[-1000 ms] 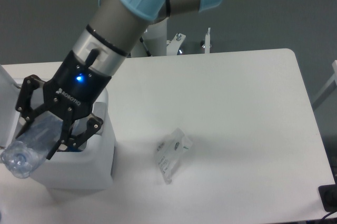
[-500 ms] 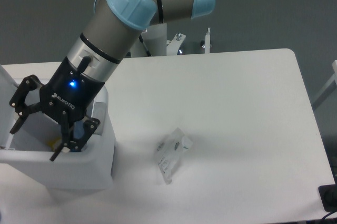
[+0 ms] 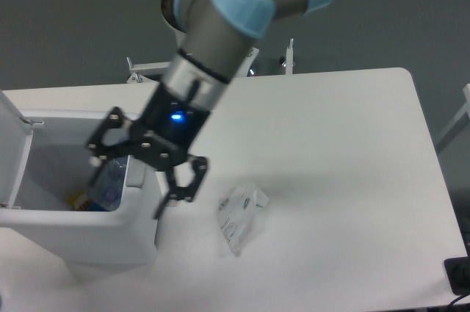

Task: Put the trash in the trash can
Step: 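Move the open gripper over the crumpled clear plastic bag and lower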

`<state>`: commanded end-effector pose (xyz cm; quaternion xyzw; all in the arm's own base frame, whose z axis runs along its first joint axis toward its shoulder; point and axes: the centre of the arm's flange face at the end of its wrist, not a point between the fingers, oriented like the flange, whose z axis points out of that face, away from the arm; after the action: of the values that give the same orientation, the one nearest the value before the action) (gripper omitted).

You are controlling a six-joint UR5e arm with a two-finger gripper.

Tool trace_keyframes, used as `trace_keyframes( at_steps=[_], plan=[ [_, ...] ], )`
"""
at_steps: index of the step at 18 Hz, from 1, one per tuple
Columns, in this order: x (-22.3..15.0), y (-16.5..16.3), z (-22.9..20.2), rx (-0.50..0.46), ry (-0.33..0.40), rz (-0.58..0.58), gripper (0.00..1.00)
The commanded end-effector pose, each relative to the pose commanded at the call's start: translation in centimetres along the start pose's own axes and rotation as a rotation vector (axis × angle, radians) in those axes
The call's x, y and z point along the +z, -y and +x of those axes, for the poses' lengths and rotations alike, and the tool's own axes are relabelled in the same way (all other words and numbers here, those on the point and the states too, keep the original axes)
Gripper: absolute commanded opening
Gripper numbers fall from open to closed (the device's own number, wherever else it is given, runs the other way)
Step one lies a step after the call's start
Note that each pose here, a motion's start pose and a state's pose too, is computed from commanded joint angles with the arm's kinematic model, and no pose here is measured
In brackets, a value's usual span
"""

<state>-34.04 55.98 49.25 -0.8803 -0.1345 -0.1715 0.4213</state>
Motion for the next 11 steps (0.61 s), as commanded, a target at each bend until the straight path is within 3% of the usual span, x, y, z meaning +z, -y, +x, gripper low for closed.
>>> trace_keyframes(
  at_steps=[2,8,11],
  plan=[
    [-1.1,-1.9,-4.2,-0.036,0.033,-0.003,1.00],
    [-0.8,-4.5,-7.4,0.027,0.048,-0.035,1.00],
    [0.4,-6.1,-9.0,0.049,0.097,-0.093,1.00]
  ],
)
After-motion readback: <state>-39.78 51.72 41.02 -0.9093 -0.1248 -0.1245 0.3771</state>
